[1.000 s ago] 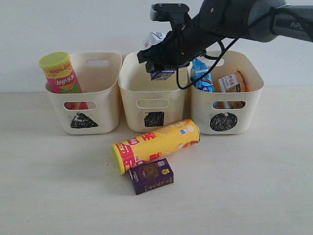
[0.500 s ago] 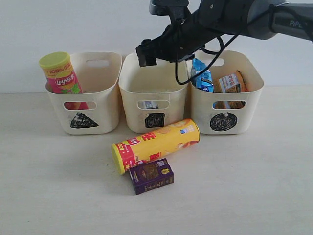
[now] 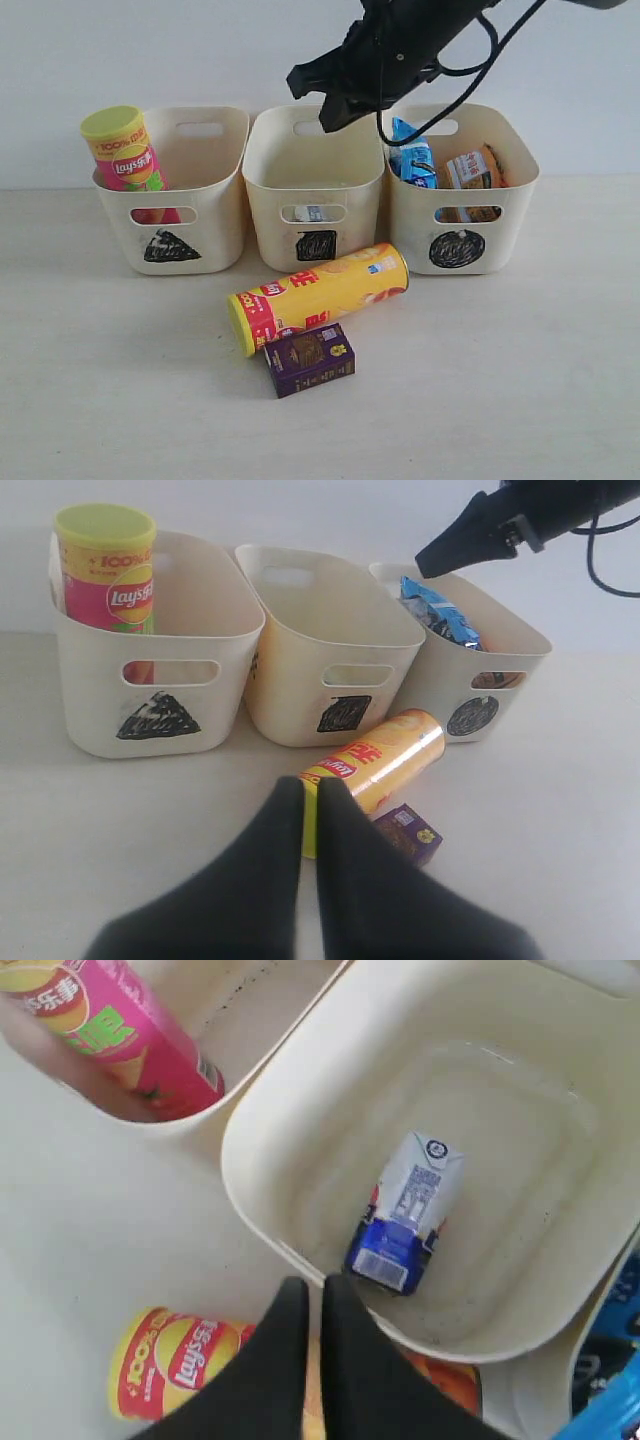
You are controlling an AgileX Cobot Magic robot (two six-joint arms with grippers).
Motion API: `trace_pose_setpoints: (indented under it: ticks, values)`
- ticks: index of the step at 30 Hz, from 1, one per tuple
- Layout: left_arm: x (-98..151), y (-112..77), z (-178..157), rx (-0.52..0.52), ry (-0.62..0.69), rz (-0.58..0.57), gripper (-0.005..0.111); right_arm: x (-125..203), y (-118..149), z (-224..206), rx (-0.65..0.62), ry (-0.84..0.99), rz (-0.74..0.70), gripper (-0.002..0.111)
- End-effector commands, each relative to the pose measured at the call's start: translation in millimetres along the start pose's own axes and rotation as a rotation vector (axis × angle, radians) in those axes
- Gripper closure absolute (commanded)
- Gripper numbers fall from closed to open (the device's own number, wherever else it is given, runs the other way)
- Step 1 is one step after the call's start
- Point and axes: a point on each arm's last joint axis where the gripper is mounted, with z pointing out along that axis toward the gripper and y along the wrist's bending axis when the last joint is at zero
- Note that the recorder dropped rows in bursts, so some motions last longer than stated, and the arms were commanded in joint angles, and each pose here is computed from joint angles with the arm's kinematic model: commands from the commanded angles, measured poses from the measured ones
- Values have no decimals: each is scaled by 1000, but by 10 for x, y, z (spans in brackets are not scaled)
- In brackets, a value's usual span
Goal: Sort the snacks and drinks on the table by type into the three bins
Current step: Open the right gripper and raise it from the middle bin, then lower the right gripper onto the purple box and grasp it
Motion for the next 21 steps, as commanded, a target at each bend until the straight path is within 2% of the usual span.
trace_pose_setpoints:
  ticks: [1, 9, 18, 21]
  values:
    - [15, -5, -6, 5, 4, -3, 102, 73, 104, -358, 10, 6, -21, 108]
    - [14, -4, -6, 4, 3, -3, 102, 644, 255, -805, 39, -68, 80, 108]
    - [14, -4, -6, 4, 3, -3, 102, 1142, 389, -773, -52, 35, 184, 108]
    - [14, -4, -6, 4, 3, -3, 102, 1251, 559, -704, -116, 101, 103, 108]
